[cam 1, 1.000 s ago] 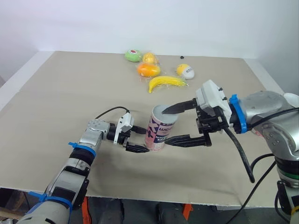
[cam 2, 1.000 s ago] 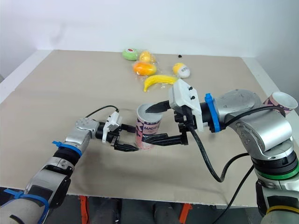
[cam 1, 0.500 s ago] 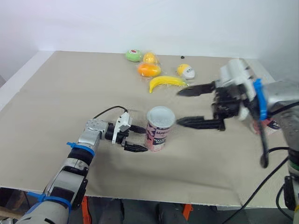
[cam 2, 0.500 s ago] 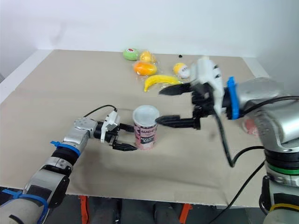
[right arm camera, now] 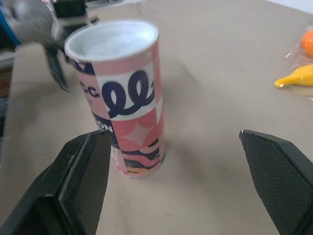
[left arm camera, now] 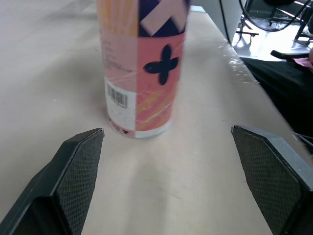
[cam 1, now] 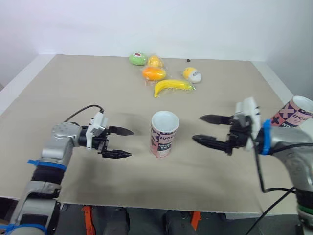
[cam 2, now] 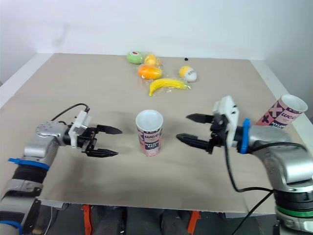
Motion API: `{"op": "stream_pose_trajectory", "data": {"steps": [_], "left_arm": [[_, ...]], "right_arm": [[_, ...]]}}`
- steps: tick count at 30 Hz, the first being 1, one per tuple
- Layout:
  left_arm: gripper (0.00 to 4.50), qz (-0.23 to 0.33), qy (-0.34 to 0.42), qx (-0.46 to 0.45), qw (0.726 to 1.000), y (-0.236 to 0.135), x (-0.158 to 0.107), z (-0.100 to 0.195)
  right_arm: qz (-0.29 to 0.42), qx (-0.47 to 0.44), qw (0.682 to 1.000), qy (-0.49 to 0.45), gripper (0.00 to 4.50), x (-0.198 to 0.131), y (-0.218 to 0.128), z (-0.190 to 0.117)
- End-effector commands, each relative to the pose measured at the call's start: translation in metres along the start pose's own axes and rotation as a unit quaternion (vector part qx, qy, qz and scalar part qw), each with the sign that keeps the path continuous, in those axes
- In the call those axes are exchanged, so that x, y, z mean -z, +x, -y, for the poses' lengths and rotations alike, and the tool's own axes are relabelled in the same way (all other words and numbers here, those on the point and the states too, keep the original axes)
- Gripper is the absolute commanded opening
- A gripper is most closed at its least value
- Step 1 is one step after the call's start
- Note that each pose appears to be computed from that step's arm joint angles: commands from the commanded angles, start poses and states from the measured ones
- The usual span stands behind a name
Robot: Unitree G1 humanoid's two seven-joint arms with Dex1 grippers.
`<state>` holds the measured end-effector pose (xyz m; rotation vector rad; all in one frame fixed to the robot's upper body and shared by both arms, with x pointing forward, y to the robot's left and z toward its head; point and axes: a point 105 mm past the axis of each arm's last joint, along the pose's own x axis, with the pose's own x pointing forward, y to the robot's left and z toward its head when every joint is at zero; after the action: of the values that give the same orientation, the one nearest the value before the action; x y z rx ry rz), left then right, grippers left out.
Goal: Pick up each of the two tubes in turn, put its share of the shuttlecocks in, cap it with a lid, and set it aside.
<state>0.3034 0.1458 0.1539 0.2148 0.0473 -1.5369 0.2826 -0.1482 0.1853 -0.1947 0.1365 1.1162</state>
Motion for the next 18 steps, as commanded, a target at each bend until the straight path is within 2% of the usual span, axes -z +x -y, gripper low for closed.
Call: {"op": "stream_pose_trajectory", "data": {"steps": [1,5,18], "left_arm": [[4.34,0.039,0.024,-0.015,0.999,-0.007,-0.035,0.002],[4.34,0.049,0.023,-0.021,0.998,-0.007,-0.048,0.003],[4.34,0.039,0.021,-0.021,0.999,-0.002,-0.047,0.004]], "right_arm": [[0.000,-0.026,0.999,-0.019,4.50,0.004,0.021,-0.008],[-0.008,-0.044,0.999,-0.028,4.50,0.011,0.037,-0.011],[0.001,-0.078,0.996,-0.046,4.50,0.013,0.067,-0.013]]}}
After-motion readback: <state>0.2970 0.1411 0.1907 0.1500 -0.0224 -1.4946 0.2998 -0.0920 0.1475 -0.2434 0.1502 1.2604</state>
